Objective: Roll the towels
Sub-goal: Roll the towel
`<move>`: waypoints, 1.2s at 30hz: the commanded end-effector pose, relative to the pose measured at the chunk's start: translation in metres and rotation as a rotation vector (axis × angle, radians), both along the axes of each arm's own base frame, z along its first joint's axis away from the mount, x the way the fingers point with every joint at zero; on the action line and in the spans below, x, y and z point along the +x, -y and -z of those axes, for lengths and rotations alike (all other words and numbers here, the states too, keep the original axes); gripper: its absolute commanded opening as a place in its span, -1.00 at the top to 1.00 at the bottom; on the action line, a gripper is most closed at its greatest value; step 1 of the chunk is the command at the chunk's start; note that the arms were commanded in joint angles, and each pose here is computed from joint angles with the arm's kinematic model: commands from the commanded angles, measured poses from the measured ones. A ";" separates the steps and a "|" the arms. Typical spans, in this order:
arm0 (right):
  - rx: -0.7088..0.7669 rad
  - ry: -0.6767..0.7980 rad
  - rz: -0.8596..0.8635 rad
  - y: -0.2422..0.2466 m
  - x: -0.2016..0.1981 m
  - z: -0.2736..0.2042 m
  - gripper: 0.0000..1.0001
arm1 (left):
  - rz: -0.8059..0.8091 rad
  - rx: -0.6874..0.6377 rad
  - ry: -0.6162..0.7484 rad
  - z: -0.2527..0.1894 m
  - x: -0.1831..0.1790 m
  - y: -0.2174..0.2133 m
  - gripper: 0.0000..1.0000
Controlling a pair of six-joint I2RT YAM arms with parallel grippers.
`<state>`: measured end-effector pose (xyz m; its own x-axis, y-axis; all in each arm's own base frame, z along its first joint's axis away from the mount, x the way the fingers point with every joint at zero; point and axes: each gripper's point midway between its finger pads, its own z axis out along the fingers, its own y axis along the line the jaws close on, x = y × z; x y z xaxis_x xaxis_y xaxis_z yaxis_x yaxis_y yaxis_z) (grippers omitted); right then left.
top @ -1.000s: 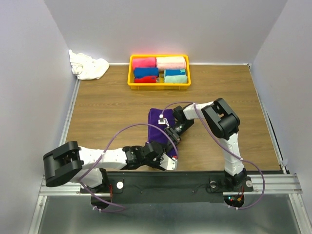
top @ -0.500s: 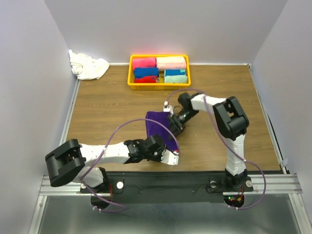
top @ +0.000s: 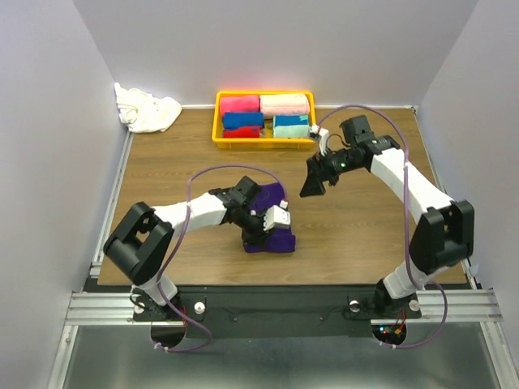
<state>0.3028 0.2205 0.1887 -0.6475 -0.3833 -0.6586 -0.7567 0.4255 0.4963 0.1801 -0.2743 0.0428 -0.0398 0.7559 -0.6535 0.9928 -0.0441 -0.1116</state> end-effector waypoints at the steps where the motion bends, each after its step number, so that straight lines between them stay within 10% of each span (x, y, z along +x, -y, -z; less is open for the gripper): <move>1: -0.069 0.114 0.020 0.018 -0.020 -0.007 -0.88 | 0.024 -0.021 -0.241 -0.002 -0.011 -0.009 0.48; 15: -0.278 0.452 -0.195 -0.038 -0.062 0.032 -0.64 | -0.054 -0.020 -0.637 0.027 0.015 -0.035 0.46; 31: -0.386 0.689 -0.576 -0.107 -0.102 0.127 -0.64 | -0.068 0.003 -0.679 0.041 0.023 -0.045 0.39; 36: -0.420 0.691 -0.613 -0.105 -0.101 0.142 0.12 | -0.078 -0.007 -0.658 0.035 0.030 -0.045 0.30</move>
